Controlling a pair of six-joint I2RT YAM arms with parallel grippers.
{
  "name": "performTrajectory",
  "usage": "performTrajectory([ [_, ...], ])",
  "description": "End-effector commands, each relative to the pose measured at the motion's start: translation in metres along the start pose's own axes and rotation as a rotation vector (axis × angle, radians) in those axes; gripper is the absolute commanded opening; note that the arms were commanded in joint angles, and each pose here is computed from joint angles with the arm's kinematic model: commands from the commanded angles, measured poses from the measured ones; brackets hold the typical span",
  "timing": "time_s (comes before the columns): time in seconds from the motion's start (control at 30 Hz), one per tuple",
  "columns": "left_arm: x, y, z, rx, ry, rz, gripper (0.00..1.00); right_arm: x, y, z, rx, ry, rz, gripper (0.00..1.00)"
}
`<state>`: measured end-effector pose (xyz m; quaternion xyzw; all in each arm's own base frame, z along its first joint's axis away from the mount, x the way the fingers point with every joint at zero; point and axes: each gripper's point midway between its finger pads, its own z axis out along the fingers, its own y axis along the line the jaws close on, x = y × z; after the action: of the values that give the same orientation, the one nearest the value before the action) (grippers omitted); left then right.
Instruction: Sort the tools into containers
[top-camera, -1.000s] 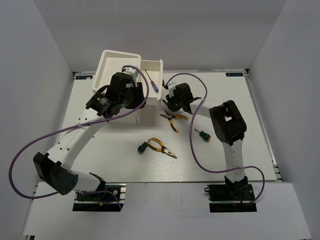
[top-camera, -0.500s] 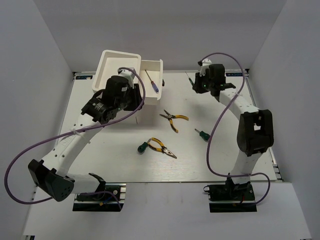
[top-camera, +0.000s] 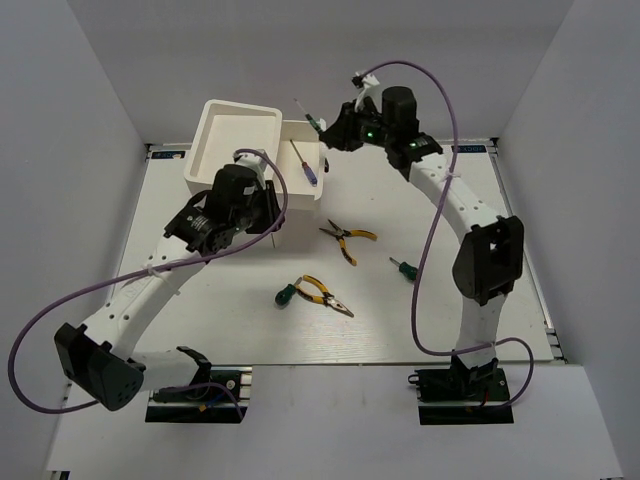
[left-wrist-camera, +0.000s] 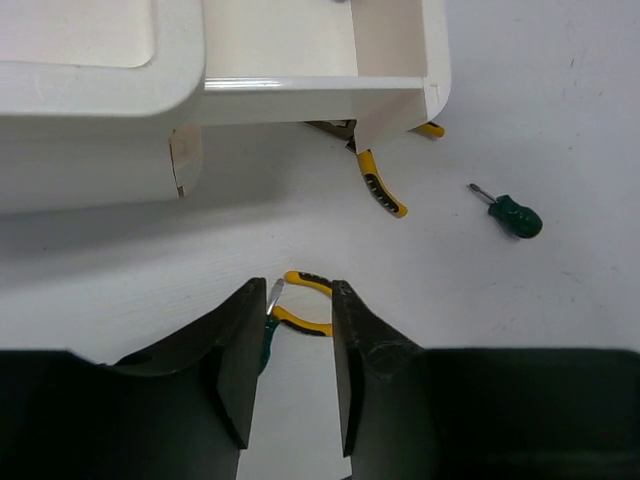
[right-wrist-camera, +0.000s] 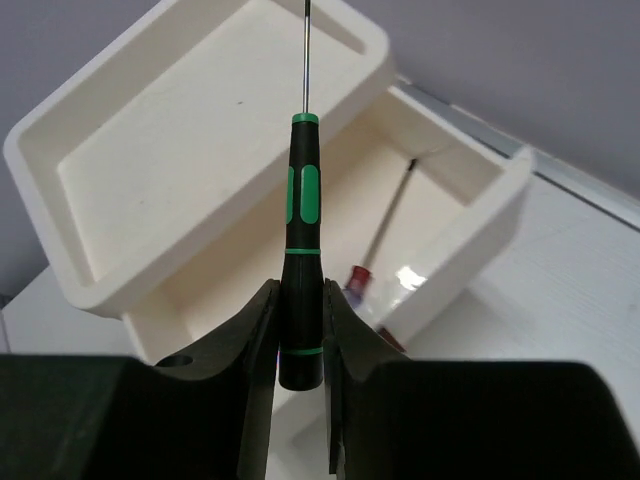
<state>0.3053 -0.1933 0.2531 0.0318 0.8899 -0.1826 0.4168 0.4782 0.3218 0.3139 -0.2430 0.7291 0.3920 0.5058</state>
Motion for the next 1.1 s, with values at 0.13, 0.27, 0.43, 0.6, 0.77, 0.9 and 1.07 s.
performTrajectory([
  [0.13,-0.018,0.003,-0.032,-0.010,-0.103,-0.046,0.56,0.027,0.022,0.037,-0.036,0.055,0.126,0.00],
  [0.27,-0.016,0.006,-0.037,-0.017,-0.108,-0.056,0.58,0.039,0.035,0.048,-0.056,0.077,0.141,0.00],
  [0.43,-0.014,0.008,-0.037,-0.029,-0.104,-0.055,0.59,0.044,0.046,0.050,-0.095,0.096,0.156,0.31],
  [0.6,-0.018,0.011,-0.042,-0.042,-0.121,-0.057,0.59,0.028,0.062,0.041,-0.158,0.071,0.133,0.51],
  [0.77,-0.025,0.021,-0.044,-0.092,-0.146,-0.065,0.46,-0.001,0.068,0.024,-0.169,0.003,0.088,0.43],
  [0.9,-0.034,0.041,-0.054,-0.213,-0.189,-0.091,0.20,-0.021,0.041,0.003,-0.007,-0.071,-0.022,0.00],
  [1.07,-0.035,0.087,-0.080,-0.463,-0.264,-0.212,0.10,0.016,-0.029,-0.012,0.258,0.006,-0.176,0.00],
])
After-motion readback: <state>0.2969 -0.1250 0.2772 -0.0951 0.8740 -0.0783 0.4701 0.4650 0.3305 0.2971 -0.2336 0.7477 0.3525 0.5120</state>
